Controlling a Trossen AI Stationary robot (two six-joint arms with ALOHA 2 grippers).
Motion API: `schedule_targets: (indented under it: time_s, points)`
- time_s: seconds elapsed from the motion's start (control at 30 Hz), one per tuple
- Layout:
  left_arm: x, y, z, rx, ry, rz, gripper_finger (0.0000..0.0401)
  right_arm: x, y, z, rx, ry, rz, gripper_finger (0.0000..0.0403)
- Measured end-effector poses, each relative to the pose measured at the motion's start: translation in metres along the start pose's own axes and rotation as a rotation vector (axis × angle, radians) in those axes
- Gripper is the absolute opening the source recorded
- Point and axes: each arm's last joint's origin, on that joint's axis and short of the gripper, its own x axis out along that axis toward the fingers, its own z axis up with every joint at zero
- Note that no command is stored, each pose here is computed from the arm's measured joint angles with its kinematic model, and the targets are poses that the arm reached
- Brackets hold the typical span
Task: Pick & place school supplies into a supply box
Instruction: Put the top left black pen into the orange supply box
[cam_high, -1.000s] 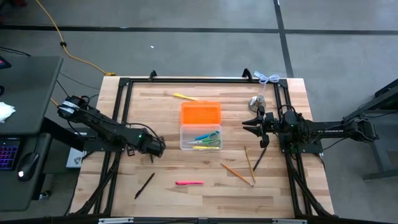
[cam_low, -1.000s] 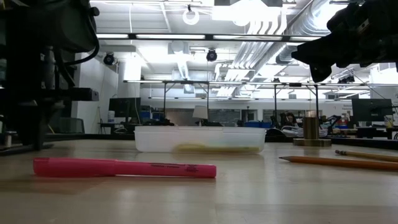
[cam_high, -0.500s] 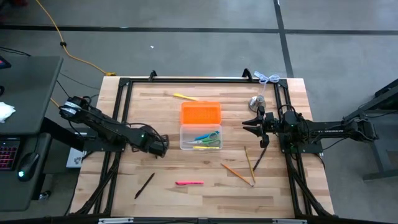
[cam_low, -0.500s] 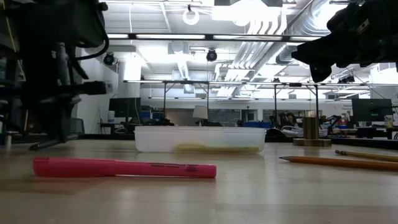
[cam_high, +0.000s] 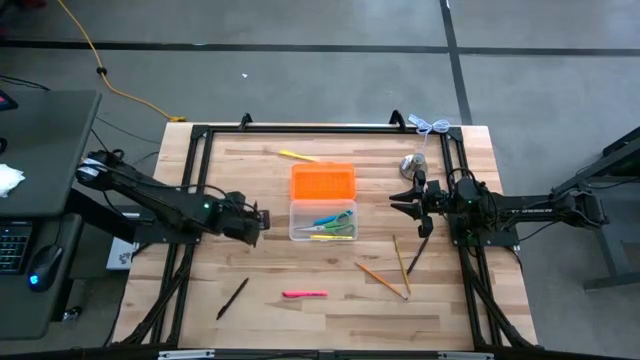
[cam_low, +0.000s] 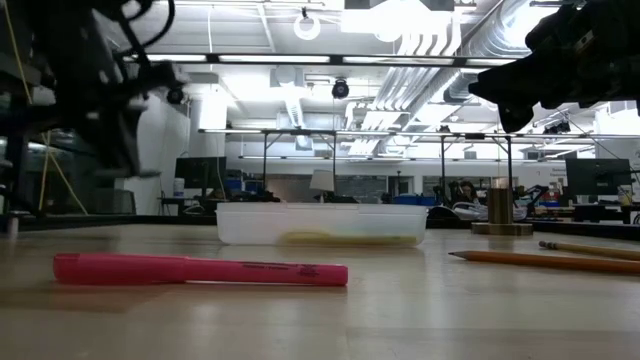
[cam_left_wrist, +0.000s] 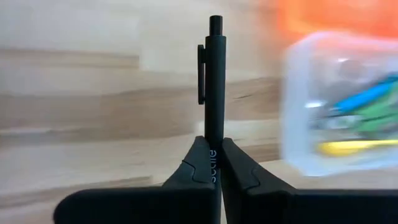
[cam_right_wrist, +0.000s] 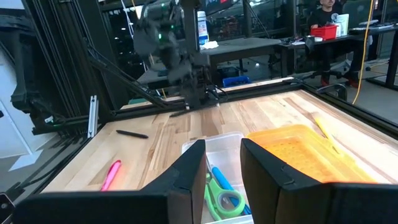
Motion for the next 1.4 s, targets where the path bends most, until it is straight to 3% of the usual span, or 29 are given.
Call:
schedule_targets:
  time_s: [0.4,0.7,1.4]
  points:
    - [-0.055,-0.003,0.032,0.014,-0.175,-0.410,0.0033,0.000,0.000,-0.001,-0.005,0.010,-0.002,0.0078]
    - [-0.086,-0.012,0.044,0.068,-0.234,-0.678,0.0032,0.000,0.000,-0.001,-0.005,0.012,-0.002,0.0078]
    - [-0.143,-0.041,0.054,0.346,-0.323,-1.322,0.0030,0.000,0.000,-0.001,-0.006,0.012,-0.002,0.0078]
